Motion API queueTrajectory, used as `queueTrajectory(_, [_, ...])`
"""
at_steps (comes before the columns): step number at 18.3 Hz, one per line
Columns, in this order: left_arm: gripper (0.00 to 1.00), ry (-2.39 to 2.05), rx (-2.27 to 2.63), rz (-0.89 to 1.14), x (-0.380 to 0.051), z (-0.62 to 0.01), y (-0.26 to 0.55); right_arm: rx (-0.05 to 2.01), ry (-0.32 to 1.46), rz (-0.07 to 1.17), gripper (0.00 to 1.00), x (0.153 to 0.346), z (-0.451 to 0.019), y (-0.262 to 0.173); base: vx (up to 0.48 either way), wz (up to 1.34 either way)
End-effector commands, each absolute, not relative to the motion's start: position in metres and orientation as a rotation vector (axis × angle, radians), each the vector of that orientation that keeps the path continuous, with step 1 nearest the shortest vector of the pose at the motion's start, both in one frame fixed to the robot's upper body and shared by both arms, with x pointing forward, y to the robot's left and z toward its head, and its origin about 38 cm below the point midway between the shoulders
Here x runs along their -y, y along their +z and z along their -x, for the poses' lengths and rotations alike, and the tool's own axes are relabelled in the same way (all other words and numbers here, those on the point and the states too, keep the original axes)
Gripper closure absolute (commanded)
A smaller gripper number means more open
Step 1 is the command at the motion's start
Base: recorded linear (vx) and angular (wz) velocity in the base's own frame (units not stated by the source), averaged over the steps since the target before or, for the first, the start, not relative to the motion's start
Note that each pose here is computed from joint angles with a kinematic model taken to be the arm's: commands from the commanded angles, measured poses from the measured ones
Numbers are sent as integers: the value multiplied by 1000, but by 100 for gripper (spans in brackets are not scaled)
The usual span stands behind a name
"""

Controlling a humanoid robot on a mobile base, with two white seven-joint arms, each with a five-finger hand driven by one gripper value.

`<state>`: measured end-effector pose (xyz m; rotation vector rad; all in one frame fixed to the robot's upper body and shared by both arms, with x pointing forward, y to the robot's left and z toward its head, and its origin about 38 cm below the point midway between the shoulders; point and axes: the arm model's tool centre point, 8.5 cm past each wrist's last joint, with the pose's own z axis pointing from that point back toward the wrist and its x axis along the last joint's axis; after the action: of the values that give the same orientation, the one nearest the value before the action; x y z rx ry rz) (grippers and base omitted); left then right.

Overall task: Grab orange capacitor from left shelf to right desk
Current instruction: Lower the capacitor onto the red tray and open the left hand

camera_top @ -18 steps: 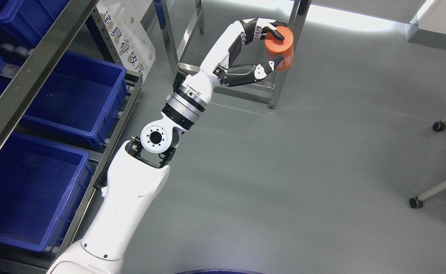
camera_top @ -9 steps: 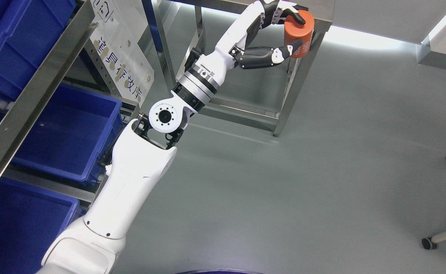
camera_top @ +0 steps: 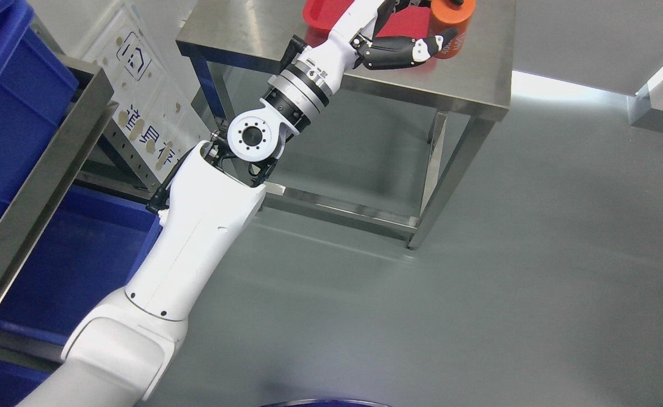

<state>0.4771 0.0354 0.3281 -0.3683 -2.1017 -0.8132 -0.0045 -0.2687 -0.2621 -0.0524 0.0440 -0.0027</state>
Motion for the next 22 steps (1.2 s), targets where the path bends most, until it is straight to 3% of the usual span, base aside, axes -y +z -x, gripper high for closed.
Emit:
queueTrajectory(1, [97, -827, 1973, 261, -49, -515, 304, -8, -11, 72, 0, 280, -8, -262, 335, 61])
queueTrajectory(9, [97, -834, 1840, 161, -63, -548, 274, -8, -11, 72, 0, 280, -8, -262, 349, 30])
queueTrajectory(16, [96, -875, 1740, 191, -66, -534, 223, -10, -11, 72, 0, 280, -7, -262, 288, -22])
queueTrajectory(22, [96, -816, 1799, 201, -78, -534, 244, -8, -11, 72, 0, 280, -8, -262, 144, -129])
